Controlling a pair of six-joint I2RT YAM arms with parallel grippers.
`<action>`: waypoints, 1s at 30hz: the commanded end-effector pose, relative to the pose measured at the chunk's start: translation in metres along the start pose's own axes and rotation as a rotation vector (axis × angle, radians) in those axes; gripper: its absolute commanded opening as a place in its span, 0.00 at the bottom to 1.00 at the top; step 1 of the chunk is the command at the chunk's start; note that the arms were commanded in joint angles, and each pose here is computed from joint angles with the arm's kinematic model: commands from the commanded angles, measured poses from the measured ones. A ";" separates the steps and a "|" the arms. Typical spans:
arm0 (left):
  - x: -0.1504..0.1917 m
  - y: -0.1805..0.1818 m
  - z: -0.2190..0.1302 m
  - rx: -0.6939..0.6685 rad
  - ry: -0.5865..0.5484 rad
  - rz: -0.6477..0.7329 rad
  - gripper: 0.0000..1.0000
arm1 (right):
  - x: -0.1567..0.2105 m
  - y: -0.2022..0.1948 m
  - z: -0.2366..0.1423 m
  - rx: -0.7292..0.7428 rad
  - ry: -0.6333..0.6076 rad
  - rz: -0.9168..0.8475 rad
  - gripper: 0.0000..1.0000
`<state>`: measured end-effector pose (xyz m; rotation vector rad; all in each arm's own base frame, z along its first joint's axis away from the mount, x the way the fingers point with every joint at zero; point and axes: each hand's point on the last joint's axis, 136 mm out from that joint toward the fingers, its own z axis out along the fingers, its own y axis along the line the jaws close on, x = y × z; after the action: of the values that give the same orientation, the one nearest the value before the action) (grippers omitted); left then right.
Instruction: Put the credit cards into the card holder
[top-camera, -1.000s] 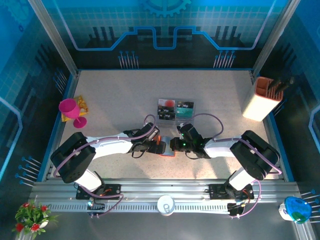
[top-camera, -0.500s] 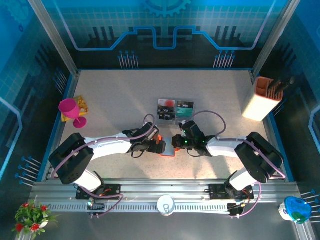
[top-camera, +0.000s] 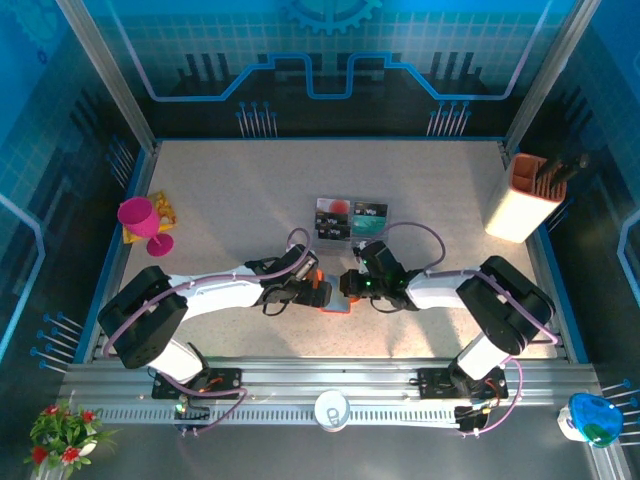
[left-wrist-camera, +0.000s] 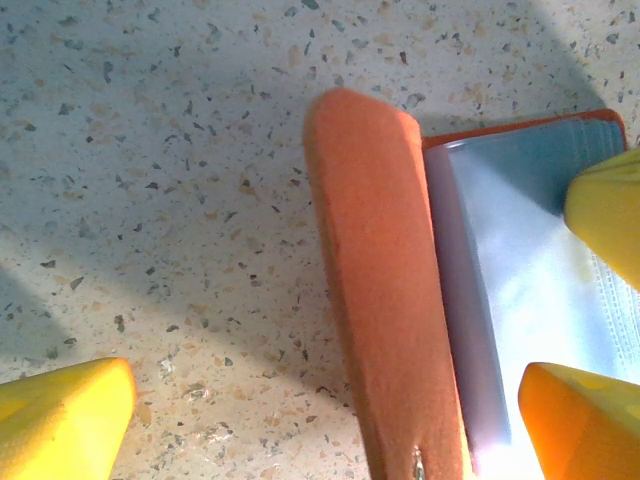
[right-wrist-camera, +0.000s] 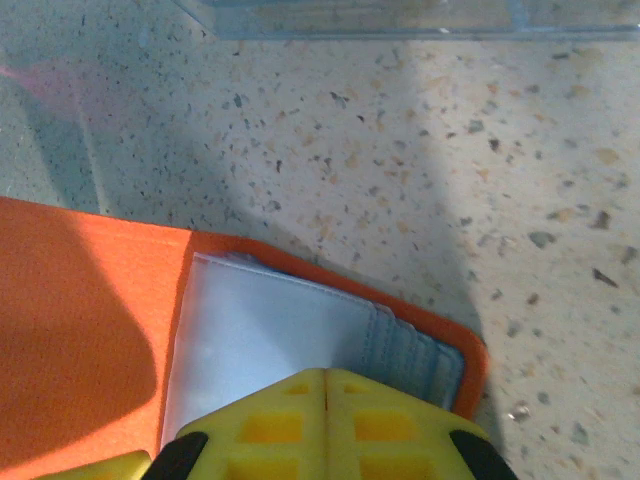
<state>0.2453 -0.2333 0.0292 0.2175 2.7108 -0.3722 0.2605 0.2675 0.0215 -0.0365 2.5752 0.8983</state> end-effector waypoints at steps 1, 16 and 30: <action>-0.006 -0.003 -0.001 0.000 -0.022 0.005 0.99 | 0.004 0.007 0.005 -0.018 0.021 -0.008 0.00; 0.015 0.010 0.020 -0.037 0.033 0.013 0.88 | 0.006 0.010 0.004 -0.042 0.017 0.010 0.00; 0.023 0.007 0.023 0.006 0.038 -0.002 0.67 | -0.001 0.011 -0.005 -0.038 -0.014 0.023 0.25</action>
<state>0.2507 -0.2221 0.0160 0.1941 2.6867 -0.2899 0.2603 0.2757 0.0324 -0.0138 2.5504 0.9575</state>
